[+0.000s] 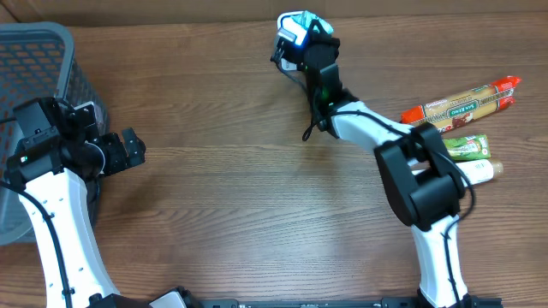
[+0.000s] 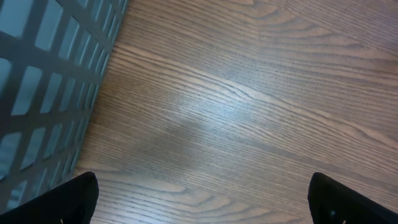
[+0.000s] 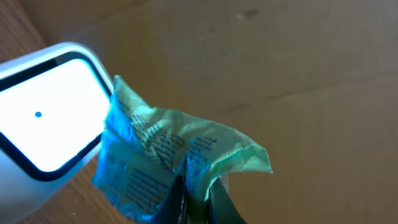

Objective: Scan the item barcode
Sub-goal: 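Carry the teal packet right and drop it onto the spaghetti pack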

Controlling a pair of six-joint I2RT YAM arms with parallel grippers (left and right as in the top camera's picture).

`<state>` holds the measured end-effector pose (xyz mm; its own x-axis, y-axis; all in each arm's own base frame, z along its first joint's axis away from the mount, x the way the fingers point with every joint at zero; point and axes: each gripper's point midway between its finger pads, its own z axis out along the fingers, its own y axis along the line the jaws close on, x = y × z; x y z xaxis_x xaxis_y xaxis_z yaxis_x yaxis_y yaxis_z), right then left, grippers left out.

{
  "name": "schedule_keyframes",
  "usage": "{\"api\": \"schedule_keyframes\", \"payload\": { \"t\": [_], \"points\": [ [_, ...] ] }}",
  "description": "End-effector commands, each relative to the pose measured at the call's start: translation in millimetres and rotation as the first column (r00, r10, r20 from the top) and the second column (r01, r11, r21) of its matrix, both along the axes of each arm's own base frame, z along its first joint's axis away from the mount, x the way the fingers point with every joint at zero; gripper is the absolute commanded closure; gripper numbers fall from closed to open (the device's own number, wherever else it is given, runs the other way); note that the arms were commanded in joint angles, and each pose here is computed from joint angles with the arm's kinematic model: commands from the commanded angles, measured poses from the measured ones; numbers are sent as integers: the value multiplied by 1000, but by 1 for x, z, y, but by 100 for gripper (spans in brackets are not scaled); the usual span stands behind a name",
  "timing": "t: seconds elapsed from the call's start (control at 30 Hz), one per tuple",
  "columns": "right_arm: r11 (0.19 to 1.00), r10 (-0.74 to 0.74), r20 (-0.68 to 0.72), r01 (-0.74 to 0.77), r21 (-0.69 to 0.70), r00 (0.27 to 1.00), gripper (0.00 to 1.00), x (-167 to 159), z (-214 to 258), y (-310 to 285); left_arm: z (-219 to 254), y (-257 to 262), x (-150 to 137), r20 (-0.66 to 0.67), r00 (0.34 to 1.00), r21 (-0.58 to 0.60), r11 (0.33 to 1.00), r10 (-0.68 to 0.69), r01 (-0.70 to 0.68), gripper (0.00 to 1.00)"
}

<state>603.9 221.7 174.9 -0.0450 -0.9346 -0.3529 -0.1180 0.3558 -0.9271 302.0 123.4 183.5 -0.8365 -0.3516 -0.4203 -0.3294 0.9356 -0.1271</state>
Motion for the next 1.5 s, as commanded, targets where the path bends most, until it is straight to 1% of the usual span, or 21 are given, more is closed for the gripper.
{"api": "schedule_keyframes", "payload": {
  "t": [0.0, 0.1, 0.2, 0.27, 0.33, 0.43, 0.47, 0.5, 0.6, 0.67, 0.73, 0.83, 0.9, 0.93, 1.03, 1.1, 1.2, 1.33, 1.4, 1.43, 1.47],
  "points": [
    [957, -48, 92, 20, 291, 995, 96, -21, 112, -14, 2, 1, 2, 4, 1000, -5, 1000, 16, -16, 0],
    [889, -71, 29, 50, 455, 997, 96, -43, 139, -25, 2, 1, 2, 4, 1000, -5, 1000, 16, -16, 0],
    [753, -66, -48, 81, 653, 997, 96, -66, 158, -31, 2, 1, 2, 4, 1000, -5, 1000, 16, -16, 0],
    [651, -17, -122, 104, 752, 992, 96, -85, 164, -30, 2, 1, 2, 4, 1000, -5, 1000, 16, -16, 0],
    [568, 58, -204, 136, 812, 977, 96, -104, 165, -27, 2, 1, 2, 4, 1000, -5, 1000, 16, -16, 0],
    [454, 196, -355, 236, 859, 914, 96, -138, 155, -22, 2, 1, 2, 4, 1000, -5, 1000, 16, -16, 0],
    [405, 249, -431, 311, 860, 867, 96, -154, 146, -22, 2, 1, 2, 4, 1000, -5, 1000, 16, -16, 1],
    [384, 278, -484, 366, 848, 829, 96, -165, 139, -26, 2, 1, 2, 4, 1000, -5, 1000, 16, -16, 0],
    [377, 305, -633, 520, 767, 712, 96, -189, 109, -52, 2, 1, 2, 4, 1000, -5, 1000, 16, -16, 0],
    [355, 265, -725, 634, 687, 636, 96, -199, 84, -83, 2, 1, 2, 4, 1000, -5, 1000, 16, -16, 0],
    [318, 200, -790, 725, 612, 579, 96, -206, 61, -117, 2, 1, 2, 4, 1000, -5, 1000, 16, -16, 0],
    [212, 114, -852, 826, 523, 511, 96, -214, 25, -174, 2, 1, 2, 4, 1000, -5, 1000, 16, -16, 0],
    [102, 67, -870, 864, 493, 488, 96, -216, 3, -208, 2, 1, 2, 4, 1000, -5, 1000, 16, -16, 0],
    [28, 42, -876, 876, 481, 480, 96, -217, -10, -229, 2, 1, 2, 4, 1000, -5, 1000, 16, -16, 0],
    [-137, -8, -881, 872, 470, 474, 96, -221, -37, -270, 2, 1, 2, 4, 1000, -5, 1000, 16, -16, 1],
    [-216, -32, -879, 856, 470, 475, 96, -225, -51, -291, 2, 1, 2, 4, 1000, -5, 1000, 16, -16, 0],
    [-287, -52, -877, 834, 471, 477, 96, -230, -64, -310, 2, 1, 2, 4, 1000, -5, 1000, 16, -16, 0],
    [-297, -60, -880, 834, 466, 471, 95, -233, -66, -314, 2, 1, 2, 4, 1000, -5, 1000, 16, -16, 0],
    [-297, -60, -881, 834, 465, 470, 59, -233, -67, -314, 2, 1, 2, 4, 1000, -5, 1000, 16, -16, 0],
    [-298, -59, -882, 835, 462, 467, 43, -234, -67, -314, 2, 1, 2, 4, 1000, -5, 1000, 16, -16, 0],
    [-298, -59, -882, 835, 462, 467, 39, -234, -67, -314, 2, 1, 2, 4, 1000, -5, 1000, 16, -16, 0]
  ]
}}
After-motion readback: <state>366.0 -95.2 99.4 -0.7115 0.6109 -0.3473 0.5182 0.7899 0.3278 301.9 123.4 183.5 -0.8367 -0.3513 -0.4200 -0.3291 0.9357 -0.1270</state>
